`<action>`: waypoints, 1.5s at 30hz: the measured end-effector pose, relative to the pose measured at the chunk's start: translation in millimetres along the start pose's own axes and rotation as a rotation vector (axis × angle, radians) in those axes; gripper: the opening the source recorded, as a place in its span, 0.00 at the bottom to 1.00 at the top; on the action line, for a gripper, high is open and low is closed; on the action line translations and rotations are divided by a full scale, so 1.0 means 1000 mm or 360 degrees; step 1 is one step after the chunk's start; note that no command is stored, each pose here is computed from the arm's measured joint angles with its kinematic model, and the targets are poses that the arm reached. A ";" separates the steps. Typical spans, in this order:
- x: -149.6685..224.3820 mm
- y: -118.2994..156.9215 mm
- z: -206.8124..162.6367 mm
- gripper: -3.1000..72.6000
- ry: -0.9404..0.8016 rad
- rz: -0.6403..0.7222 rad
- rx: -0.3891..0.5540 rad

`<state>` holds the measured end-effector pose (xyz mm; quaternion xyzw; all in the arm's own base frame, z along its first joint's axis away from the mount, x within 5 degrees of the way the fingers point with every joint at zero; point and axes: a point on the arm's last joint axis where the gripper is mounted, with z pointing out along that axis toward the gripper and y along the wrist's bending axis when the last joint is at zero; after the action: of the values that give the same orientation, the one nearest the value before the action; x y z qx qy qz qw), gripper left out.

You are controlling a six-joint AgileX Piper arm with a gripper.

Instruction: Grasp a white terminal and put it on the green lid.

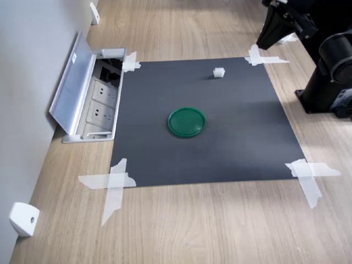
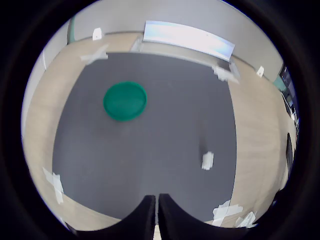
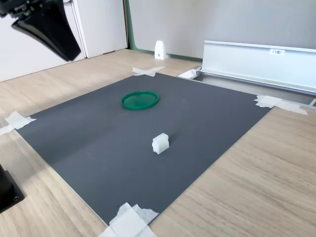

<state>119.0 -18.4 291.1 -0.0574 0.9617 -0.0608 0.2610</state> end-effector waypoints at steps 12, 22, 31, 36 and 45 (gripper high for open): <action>-0.008 -0.031 0.043 0.54 0.0291 -0.0014 0.0042; -0.023 -0.053 0.070 0.76 0.0385 -0.0072 0.0035; -0.045 -0.071 0.087 0.77 0.0440 -0.0076 0.0040; -0.037 -0.088 0.101 0.77 0.0517 -0.0012 0.0035; -0.032 -0.099 0.129 0.77 0.0552 -0.0057 -0.0065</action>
<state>219.9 -123.0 210.7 -0.0685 0.9922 -0.0549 0.0889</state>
